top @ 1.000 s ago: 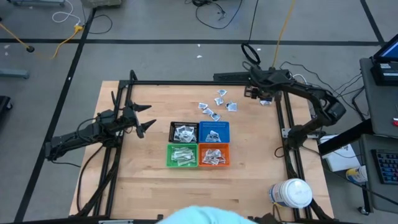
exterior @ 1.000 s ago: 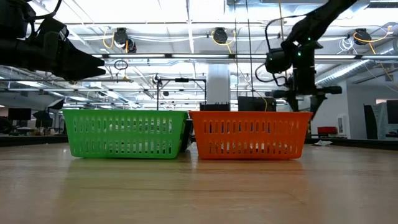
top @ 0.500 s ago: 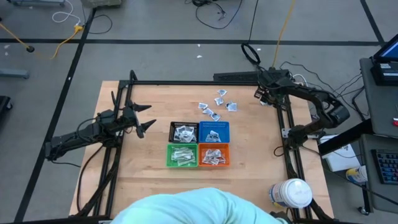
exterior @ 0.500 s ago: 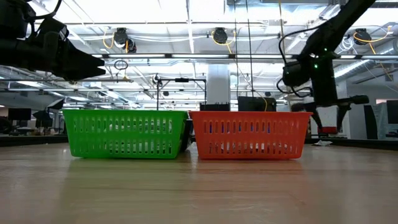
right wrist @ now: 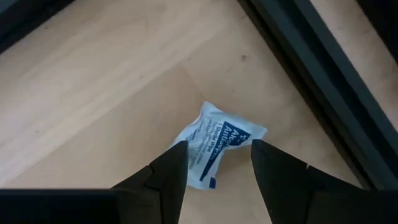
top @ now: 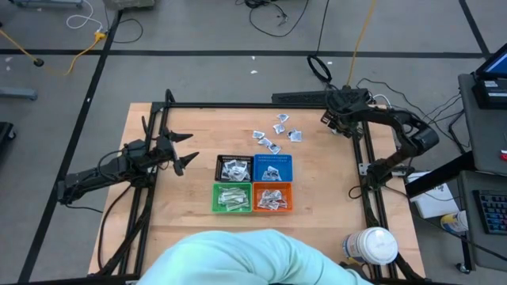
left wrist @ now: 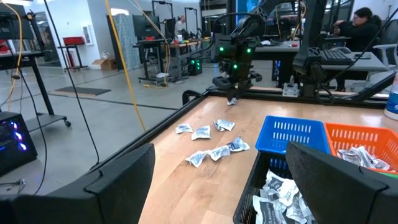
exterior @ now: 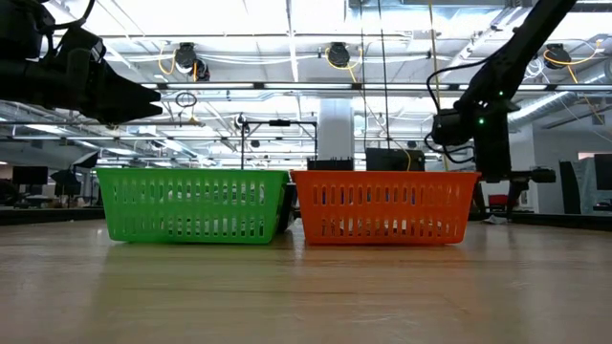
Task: Pick & Place First Aid Supplies
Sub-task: Put the alcohol pad into the blue bin
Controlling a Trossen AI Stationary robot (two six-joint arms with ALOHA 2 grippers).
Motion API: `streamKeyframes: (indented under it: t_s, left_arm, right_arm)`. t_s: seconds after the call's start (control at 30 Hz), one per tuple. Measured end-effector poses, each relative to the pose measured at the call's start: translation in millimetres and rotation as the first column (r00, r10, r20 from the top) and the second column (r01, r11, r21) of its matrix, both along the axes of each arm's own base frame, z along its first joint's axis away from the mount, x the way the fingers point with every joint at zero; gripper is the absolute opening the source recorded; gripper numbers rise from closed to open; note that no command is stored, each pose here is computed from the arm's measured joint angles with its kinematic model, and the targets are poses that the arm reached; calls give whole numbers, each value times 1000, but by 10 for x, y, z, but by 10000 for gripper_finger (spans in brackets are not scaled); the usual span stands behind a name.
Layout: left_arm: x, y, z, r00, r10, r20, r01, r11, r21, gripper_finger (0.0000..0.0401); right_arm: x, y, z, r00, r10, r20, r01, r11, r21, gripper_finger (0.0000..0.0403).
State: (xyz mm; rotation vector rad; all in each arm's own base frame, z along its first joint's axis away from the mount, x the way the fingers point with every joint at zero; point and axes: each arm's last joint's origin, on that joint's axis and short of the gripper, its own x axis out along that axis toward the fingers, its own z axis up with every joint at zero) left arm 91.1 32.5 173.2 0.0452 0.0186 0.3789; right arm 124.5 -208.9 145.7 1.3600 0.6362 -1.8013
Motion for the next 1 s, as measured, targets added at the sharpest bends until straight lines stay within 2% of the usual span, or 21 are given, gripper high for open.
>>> streamKeyframes:
  t_s: [0.17, 0.27, 0.37, 0.57, 0.8, 1.0]
  left_arm:
    - [0, 0, 1, 1000, 0, 0, 0, 1000, 0, 365]
    - [0, 0, 1, 1000, 0, 1, 0, 1000, 0, 365]
    - [0, 0, 1, 1000, 0, 1, 0, 1000, 0, 365]
    - [0, 0, 0, 1000, 0, 0, 0, 1000, 0, 365]
    - [0, 0, 1, 1000, 0, 0, 0, 1000, 0, 365]
    - [0, 0, 2, 1000, 0, 1, 0, 1000, 1, 365]
  right_arm:
    - [11, -19, -53, 1000, 2, -9, -2, 1000, 8, 169]
    - [15, -25, -77, 1000, 17, -18, -17, 1000, 18, 151]
    - [18, -28, -80, 999, 27, -24, -26, 999, 19, 116]
    - [16, -22, -81, 997, 63, -34, -62, 998, 33, 15]
    - [43, -33, -12, 994, 103, -37, -102, 994, 34, 3]
    - [135, -77, 240, 966, 251, -56, -250, 968, 20, 2]
